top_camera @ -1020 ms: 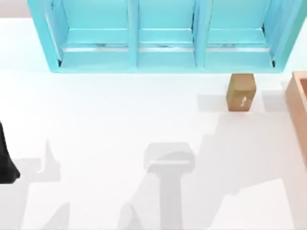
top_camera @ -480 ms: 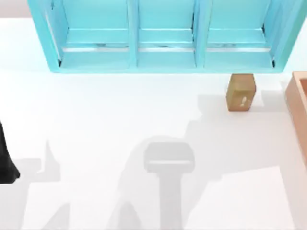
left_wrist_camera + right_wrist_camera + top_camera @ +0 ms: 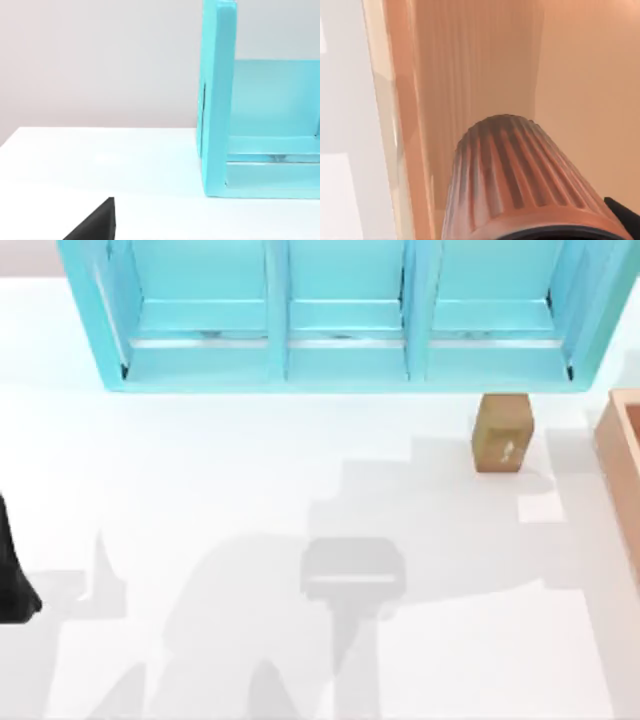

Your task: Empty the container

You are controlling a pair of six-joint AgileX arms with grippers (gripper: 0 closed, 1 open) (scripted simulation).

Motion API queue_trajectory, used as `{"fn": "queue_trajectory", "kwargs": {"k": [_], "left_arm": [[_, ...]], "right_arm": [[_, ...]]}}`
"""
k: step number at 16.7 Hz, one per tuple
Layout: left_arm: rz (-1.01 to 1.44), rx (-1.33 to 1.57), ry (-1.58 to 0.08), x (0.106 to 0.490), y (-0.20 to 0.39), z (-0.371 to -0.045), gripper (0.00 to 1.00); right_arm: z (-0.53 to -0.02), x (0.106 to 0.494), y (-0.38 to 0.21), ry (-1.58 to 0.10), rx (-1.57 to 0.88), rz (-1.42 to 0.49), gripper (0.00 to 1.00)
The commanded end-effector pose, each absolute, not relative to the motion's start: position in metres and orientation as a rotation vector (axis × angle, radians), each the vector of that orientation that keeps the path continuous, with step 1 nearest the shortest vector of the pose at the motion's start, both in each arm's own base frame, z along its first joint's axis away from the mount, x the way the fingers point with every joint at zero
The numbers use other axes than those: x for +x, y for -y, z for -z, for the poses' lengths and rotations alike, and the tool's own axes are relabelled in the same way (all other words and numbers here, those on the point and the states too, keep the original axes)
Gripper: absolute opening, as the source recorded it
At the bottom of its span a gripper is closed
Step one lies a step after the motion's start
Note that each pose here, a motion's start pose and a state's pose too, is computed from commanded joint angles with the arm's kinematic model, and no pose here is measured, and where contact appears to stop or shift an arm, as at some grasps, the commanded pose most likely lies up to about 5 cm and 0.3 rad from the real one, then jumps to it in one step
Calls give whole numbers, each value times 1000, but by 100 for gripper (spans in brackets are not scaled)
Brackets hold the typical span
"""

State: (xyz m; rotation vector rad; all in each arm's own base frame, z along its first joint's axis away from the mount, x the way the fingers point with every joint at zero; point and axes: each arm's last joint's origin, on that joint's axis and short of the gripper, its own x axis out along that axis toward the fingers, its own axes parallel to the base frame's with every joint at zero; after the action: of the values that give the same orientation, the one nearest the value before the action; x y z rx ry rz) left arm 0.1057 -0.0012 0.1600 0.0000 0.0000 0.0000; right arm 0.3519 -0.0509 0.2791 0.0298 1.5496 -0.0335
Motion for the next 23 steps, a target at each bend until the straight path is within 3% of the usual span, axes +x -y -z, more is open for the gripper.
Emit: {"fn": "queue_trajectory", "kwargs": {"k": [4,9,12,19,23], "left_arm": [[0,0,0,106,1,-160,100],[0,0,0,106,1,-160,100],[0,0,0,106,1,-160,100],[0,0,0,106,1,-160,100],[0,0,0,106,1,-160,100]], "right_arm": [[-253,324,-31,-1553,23,44,0],[-212,258,-108,-1563,-12,66,0],[-201,237,-122,-1546,-24,78,0],[-197,235,-126,-1549,-26,80,0],[-190,222,-156,-1493,-46,17,0]]}}
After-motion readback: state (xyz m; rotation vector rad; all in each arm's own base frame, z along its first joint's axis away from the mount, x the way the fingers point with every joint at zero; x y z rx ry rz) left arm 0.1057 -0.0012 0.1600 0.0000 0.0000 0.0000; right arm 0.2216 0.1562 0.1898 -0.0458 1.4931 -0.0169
